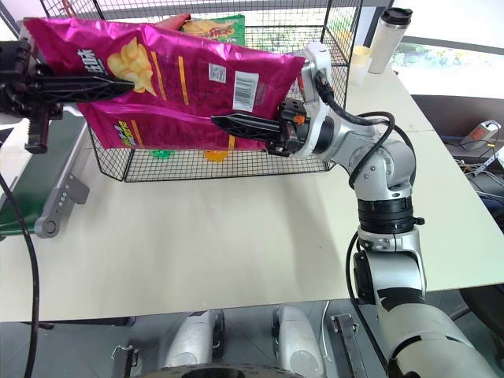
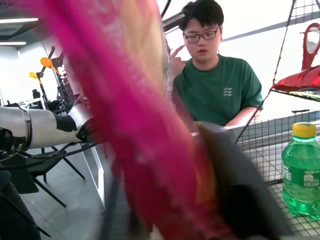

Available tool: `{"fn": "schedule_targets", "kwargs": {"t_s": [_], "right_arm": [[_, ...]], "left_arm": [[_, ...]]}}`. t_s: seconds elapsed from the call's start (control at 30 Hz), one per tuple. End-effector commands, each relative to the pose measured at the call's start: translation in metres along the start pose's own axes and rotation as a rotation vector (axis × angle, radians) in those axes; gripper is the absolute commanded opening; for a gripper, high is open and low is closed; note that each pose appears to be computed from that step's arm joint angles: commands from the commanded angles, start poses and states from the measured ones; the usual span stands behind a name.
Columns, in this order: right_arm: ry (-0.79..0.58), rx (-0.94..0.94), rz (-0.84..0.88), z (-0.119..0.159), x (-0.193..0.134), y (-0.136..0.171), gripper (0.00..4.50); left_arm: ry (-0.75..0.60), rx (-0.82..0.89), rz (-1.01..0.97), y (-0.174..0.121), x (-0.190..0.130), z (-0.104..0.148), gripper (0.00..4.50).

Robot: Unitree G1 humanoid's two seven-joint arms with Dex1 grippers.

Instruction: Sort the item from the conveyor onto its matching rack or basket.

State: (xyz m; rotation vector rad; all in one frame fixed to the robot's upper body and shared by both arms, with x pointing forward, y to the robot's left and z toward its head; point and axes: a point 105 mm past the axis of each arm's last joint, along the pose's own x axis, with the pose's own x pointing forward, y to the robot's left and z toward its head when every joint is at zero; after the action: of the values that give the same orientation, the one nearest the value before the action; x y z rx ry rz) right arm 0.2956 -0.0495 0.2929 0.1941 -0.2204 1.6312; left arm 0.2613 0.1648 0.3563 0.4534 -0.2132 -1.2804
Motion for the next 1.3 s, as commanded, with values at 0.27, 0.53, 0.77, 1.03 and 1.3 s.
{"fn": "schedule_targets", "kwargs": {"t_s": [0.27, 0.53, 0.77, 1.03, 1.3], "right_arm": [[0.004, -0.095, -0.039, 0.011, 0.002, 0.007, 0.00], [-0.035, -0.226, -0.300, 0.032, -0.023, -0.011, 0.00], [0.001, -0.535, -0.711, 0.079, -0.085, -0.009, 0.00], [0.193, -0.945, -0.930, 0.098, -0.100, -0.016, 0.00], [0.312, -1.165, -1.038, 0.093, -0.101, -0.046, 0.00]], "left_arm": [[0.009, 0.024, 0.128, 0.014, -0.010, -0.003, 1.34], [0.017, 0.019, 0.381, 0.036, -0.042, -0.018, 3.05], [-0.057, -0.068, 0.466, 0.031, -0.047, -0.033, 3.05], [-0.201, -0.149, 0.433, 0.015, -0.007, -0.034, 3.05], [-0.240, -0.256, 0.422, -0.008, 0.008, -0.049, 3.05]]}}
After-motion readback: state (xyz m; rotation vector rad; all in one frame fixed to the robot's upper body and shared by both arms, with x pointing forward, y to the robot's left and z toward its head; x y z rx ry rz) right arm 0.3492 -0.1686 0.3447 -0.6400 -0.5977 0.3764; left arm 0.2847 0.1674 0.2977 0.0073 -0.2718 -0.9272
